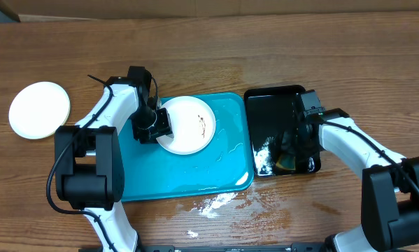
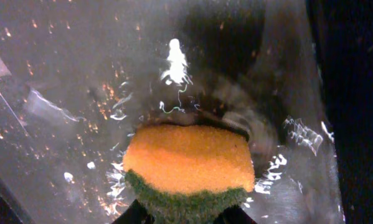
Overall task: Clean dirty plates on tray and stack at the side
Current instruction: 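Lower the right gripper into the black tray and grasp the sponge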
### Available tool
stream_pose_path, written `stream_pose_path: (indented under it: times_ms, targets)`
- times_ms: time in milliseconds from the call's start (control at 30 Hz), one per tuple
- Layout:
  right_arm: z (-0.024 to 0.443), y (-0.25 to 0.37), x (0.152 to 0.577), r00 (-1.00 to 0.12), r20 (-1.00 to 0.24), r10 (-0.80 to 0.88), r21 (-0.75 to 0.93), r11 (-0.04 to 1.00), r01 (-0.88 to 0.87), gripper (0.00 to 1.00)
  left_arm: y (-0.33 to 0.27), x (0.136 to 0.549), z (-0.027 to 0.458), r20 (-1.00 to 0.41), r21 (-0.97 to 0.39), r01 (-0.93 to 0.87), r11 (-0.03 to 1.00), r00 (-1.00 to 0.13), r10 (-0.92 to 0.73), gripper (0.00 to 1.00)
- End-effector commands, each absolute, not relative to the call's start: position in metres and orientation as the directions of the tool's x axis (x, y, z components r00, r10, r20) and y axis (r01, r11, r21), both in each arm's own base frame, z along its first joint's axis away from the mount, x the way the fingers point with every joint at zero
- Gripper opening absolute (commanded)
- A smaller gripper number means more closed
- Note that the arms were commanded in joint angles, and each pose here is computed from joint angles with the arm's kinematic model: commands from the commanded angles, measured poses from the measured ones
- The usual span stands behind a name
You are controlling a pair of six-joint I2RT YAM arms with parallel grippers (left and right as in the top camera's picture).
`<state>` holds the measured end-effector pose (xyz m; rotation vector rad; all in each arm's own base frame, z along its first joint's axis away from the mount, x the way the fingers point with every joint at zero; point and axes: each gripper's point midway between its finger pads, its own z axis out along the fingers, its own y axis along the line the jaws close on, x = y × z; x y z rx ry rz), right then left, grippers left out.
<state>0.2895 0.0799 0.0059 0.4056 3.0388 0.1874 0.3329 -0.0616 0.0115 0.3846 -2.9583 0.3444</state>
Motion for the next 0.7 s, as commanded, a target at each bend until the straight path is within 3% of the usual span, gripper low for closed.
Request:
stream_pose_path:
  times_ms: [0, 267, 367, 533, 667]
  targets:
    - [0.029, 0.084, 0.314, -0.954, -0.13, 0.269, 0.152, 0.957, 0.249, 0.26, -0.061, 0.338, 0.014, 0.148, -0.222, -0.257, 0.941, -0.962, -0.229, 0.52]
    - [0.039, 0.089, 0.34, -0.951, -0.217, 0.219, 0.179, 0.967, 0.181, 0.33, -0.061, 0.34, 0.014, 0.138, -0.221, -0.255, 0.941, -0.964, -0.229, 0.52]
    - [0.035, 0.091, 0.348, -0.954, -0.245, 0.173, 0.176, 0.976, 0.132, 0.43, -0.062, 0.345, 0.014, 0.12, -0.228, -0.253, 0.94, -0.966, -0.231, 0.52]
    - [0.039, 0.092, 0.362, -0.939, -0.301, 0.163, 0.18, 0.977, 0.112, 0.7, -0.063, 0.345, 0.014, 0.119, -0.227, -0.25, 0.941, -0.966, -0.228, 0.54]
    - [0.043, 0.09, 0.373, -0.923, -0.356, 0.143, 0.164, 0.982, 0.089, 0.74, -0.067, 0.345, 0.014, 0.118, -0.227, -0.238, 0.944, -0.969, -0.216, 0.54]
